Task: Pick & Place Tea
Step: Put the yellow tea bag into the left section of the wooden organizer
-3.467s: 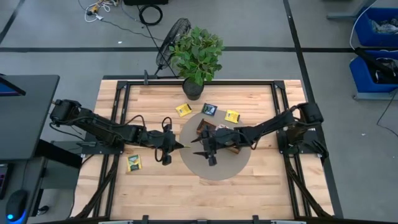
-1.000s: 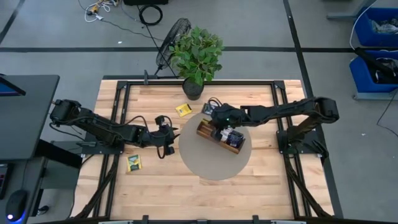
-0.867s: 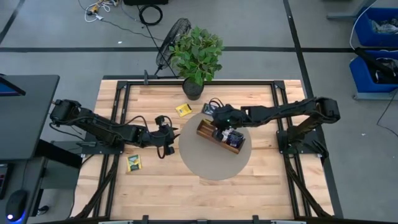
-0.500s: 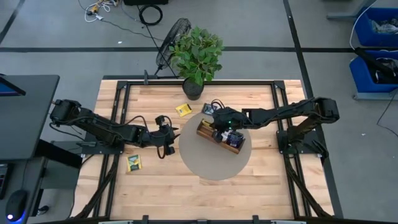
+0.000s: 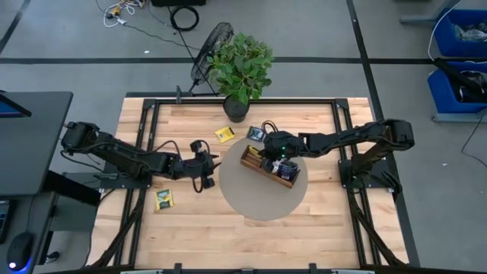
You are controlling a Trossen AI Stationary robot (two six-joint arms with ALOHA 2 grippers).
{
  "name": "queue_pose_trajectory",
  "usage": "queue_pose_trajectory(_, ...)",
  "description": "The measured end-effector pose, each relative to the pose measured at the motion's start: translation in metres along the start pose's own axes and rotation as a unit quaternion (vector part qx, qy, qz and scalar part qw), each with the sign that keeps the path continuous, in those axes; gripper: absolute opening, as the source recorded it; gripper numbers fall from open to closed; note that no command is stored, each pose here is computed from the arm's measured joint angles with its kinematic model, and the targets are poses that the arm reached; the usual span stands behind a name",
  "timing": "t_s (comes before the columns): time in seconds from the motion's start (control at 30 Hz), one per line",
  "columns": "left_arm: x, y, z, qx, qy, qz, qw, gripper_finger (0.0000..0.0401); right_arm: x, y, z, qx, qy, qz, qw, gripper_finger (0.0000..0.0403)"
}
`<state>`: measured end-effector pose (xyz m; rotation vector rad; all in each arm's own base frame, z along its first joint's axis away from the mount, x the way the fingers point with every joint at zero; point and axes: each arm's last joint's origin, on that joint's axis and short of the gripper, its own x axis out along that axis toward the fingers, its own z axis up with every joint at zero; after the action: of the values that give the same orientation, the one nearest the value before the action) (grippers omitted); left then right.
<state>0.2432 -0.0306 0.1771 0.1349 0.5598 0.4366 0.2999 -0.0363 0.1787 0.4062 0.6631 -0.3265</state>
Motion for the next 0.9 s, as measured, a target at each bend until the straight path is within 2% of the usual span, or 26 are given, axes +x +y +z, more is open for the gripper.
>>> queue_pose_trajectory(0.23, 0.002, 0.003, 0.001, -0.006, 0.000, 0.004, 1.000, 0.0131, 0.006, -0.006, -0.003, 0.002, 0.010, -0.016, 1.000, 0.0001)
queue_pose_trajectory(0.33, 0.002, 0.003, 0.001, -0.008, -0.001, 0.002, 1.000, 0.0131, 0.007, -0.007, -0.004, -0.009, 0.013, -0.018, 1.000, 0.0015)
queue_pose_trajectory(0.67, 0.002, 0.003, 0.001, -0.009, -0.003, 0.001, 1.000, 0.0131, 0.009, -0.009, -0.004, -0.027, 0.007, -0.036, 0.999, 0.0095)
queue_pose_trajectory(0.9, 0.002, 0.003, 0.002, -0.007, -0.004, 0.001, 1.000, 0.0131, -0.004, -0.020, 0.010, -0.080, -0.019, -0.054, 0.995, 0.0152)
